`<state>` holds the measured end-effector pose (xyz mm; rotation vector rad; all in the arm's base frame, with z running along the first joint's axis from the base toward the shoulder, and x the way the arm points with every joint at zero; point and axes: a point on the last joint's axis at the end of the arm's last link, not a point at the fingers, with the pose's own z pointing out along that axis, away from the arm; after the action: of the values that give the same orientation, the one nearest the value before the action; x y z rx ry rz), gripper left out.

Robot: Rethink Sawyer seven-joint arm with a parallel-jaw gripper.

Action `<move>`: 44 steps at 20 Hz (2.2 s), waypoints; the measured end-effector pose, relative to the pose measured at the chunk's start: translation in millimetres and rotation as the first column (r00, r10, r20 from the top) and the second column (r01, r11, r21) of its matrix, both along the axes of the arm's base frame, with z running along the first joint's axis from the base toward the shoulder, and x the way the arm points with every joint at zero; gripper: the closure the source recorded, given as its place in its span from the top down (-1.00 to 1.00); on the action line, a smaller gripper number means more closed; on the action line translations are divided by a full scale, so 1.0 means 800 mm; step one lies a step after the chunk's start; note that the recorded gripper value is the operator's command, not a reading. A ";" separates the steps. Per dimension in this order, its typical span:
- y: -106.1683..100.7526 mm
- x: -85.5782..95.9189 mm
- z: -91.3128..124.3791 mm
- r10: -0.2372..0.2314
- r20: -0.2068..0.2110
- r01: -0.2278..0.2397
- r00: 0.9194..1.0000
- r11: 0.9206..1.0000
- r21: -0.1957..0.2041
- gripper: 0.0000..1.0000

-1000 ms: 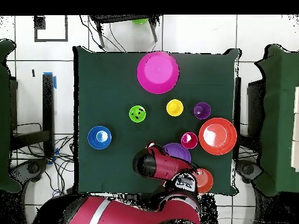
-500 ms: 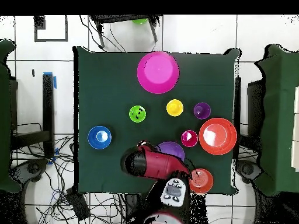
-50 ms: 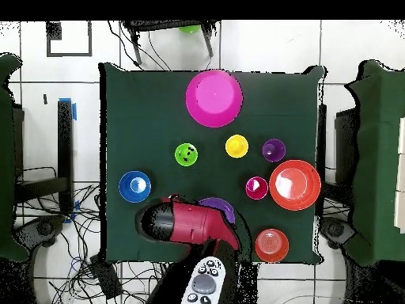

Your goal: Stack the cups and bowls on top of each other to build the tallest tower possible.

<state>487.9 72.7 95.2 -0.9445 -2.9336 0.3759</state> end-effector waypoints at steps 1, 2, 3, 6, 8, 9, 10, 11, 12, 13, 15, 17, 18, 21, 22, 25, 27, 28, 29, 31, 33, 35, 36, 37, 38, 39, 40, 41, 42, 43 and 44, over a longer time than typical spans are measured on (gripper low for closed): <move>0.003 0.004 0.005 0.003 -0.001 -0.003 1.000 1.000 -0.002 -1.00; 0.004 0.008 0.007 0.006 0.001 -0.006 1.000 1.000 -0.004 -1.00; 0.005 0.012 0.010 0.009 0.004 -0.009 1.000 1.000 -0.005 -1.00; 0.006 0.049 0.021 0.025 0.046 -0.024 0.999 1.000 -0.018 -1.00; 0.002 0.076 0.026 0.034 0.079 -0.032 0.996 0.999 -0.029 -1.00; 0.001 0.081 0.026 0.036 0.087 -0.033 0.996 0.999 -0.031 -1.00; -0.002 0.100 0.029 0.043 0.110 -0.039 0.993 0.998 -0.042 -1.00; -0.004 0.114 0.030 0.048 0.126 -0.042 0.991 0.998 -0.050 -1.00; -0.006 0.125 0.031 0.051 0.139 -0.044 0.989 0.997 -0.056 -1.00; -0.008 0.139 0.032 0.057 0.153 -0.048 0.987 0.997 -0.064 -1.00; -0.010 0.161 0.034 0.066 0.175 -0.054 0.982 0.996 -0.077 -1.00; -0.009 0.184 0.037 0.078 0.191 -0.061 0.978 0.994 -0.088 -1.00; -0.008 0.200 0.039 0.086 0.200 -0.067 0.976 0.993 -0.096 -1.00; -0.003 0.228 0.043 0.098 0.206 -0.077 0.974 0.991 -0.108 -1.00; -0.002 0.234 0.044 0.100 0.206 -0.079 0.973 0.991 -0.111 -1.00; 0.001 0.251 0.048 0.104 0.201 -0.081 0.974 0.990 -0.117 -1.00; 0.003 0.266 0.051 0.104 0.196 -0.081 0.975 0.989 -0.123 -1.00; 0.003 0.273 0.054 0.104 0.194 -0.080 0.975 0.989 -0.126 -1.00; 0.003 0.281 0.056 0.105 0.192 -0.080 0.976 0.988 -0.130 -1.00; 0.004 0.294 0.059 0.108 0.190 -0.082 0.976 0.987 -0.138 -1.00; 0.008 0.318 0.062 0.119 0.193 -0.090 0.974 0.984 -0.151 -1.00; 0.010 0.330 0.063 0.125 0.196 -0.095 0.972 0.983 -0.156 -1.00; 0.011 0.338 0.062 0.129 0.199 -0.098 0.971 0.982 -0.159 -1.00; 0.013 0.351 0.061 0.137 0.204 -0.104 0.969 0.981 -0.164 -1.00; 0.014 0.359 0.059 0.141 0.208 -0.107 0.968 0.980 -0.167 -1.00; 0.016 0.379 0.053 0.154 0.220 -0.117 0.963 0.978 -0.175 -1.00; 0.017 0.387 0.050 0.160 0.225 -0.121 0.961 0.976 -0.179 -1.00; 0.018 0.392 0.047 0.165 0.229 -0.124 0.959 0.976 -0.181 -1.00; 0.018 0.401 0.042 0.172 0.236 -0.130 0.956 0.974 -0.186 -1.00; 0.020 0.408 0.037 0.180 0.241 -0.136 0.954 0.972 -0.191 -1.00; 0.022 0.416 0.030 0.189 0.246 -0.143 0.951 0.970 -0.196 -1.00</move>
<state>820.5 90.3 118.9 -0.8221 -3.2821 0.5684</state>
